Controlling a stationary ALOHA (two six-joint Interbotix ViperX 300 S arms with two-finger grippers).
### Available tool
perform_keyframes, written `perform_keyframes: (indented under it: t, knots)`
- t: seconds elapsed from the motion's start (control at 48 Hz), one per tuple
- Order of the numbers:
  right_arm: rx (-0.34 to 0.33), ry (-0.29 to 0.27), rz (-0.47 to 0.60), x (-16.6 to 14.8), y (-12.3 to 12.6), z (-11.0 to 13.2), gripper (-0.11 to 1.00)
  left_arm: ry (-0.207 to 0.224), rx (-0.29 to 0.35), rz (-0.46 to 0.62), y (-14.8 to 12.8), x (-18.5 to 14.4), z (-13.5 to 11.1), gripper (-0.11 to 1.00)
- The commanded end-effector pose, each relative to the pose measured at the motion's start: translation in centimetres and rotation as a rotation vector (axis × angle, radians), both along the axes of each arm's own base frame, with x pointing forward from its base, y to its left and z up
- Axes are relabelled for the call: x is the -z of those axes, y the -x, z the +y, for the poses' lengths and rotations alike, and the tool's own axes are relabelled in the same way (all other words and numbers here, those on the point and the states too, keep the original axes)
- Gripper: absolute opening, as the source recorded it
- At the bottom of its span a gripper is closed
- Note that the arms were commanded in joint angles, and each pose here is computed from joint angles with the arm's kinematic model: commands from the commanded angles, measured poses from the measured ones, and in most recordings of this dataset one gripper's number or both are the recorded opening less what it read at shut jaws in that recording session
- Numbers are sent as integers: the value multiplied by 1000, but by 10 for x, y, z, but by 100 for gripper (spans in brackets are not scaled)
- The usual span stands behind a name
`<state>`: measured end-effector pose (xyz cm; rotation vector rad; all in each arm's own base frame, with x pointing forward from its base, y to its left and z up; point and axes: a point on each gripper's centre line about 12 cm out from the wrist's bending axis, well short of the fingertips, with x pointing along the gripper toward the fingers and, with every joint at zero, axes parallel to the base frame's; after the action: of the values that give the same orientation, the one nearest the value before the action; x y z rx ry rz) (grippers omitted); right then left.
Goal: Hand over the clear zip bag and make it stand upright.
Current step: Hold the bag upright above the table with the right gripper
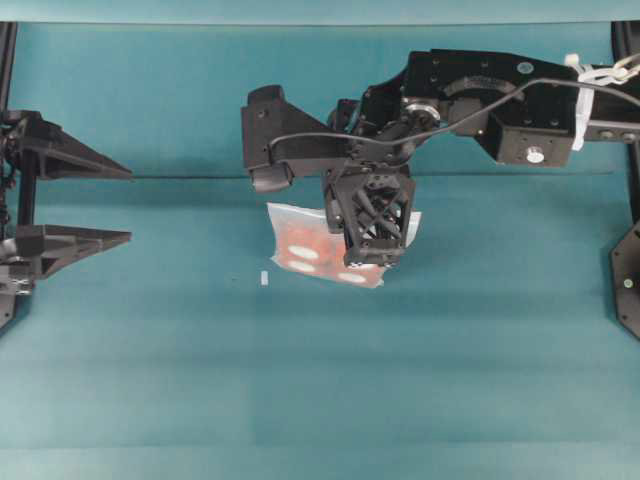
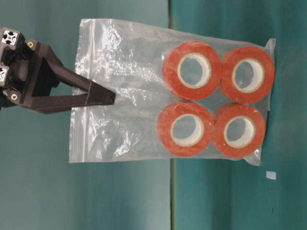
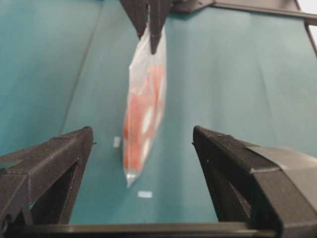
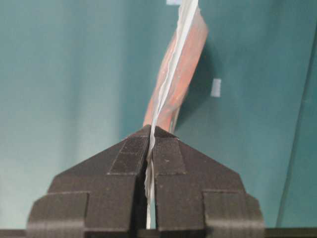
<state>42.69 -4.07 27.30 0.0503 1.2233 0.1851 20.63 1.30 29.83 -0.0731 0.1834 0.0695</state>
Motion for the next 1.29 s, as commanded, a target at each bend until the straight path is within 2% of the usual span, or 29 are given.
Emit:
perform_keyframes:
  t: [0.0, 0.208, 0.396, 1.271]
  knots:
    - [-29, 12, -43, -14, -4, 4, 1, -1, -3, -14, -2, -5, 1, 92]
    - [-58, 22, -59, -19, -9, 6, 1, -1, -5, -14, -1, -5, 1, 92]
    - [-90, 23, -30, -18, -8, 7, 1, -3, -6, -17, -2, -5, 1, 92]
    - [-79, 16, -14, -15, -5, 7, 0, -1, -6, -14, -1, -5, 1, 92]
